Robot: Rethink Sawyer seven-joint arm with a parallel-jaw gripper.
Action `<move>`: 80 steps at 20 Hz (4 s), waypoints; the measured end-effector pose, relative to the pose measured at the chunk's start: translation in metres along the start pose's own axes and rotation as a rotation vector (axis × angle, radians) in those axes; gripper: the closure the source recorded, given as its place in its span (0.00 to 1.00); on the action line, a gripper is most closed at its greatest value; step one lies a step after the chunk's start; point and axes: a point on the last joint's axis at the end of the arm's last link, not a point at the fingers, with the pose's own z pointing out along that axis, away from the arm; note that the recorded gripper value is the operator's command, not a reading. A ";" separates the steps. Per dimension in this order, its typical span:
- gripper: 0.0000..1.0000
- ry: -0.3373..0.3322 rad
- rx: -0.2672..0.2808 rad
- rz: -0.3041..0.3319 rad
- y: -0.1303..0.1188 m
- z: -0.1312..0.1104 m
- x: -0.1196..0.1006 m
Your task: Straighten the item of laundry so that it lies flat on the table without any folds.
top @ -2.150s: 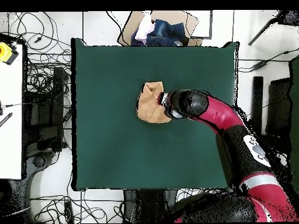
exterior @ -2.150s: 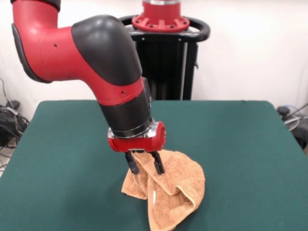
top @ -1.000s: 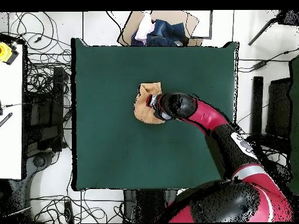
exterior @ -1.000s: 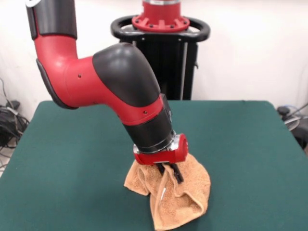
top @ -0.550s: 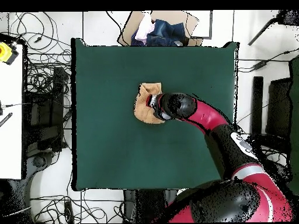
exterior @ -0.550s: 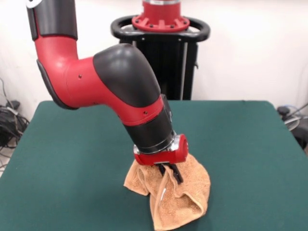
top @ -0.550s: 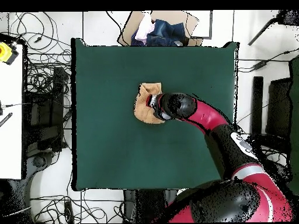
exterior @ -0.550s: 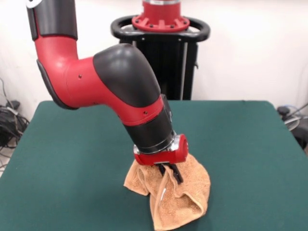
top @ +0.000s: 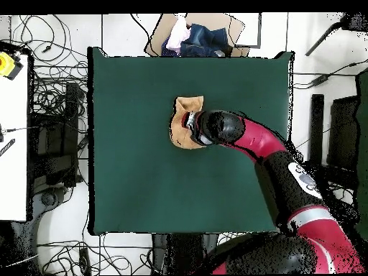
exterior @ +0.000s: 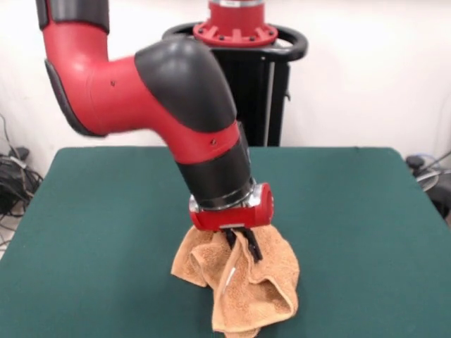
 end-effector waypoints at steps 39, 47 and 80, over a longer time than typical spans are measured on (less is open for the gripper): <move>1.00 -0.152 0.498 -0.015 0.020 -0.094 -0.039; 1.00 -0.229 0.513 0.052 0.024 -0.081 -0.027; 0.00 -0.243 0.488 0.188 -0.008 -0.125 -0.063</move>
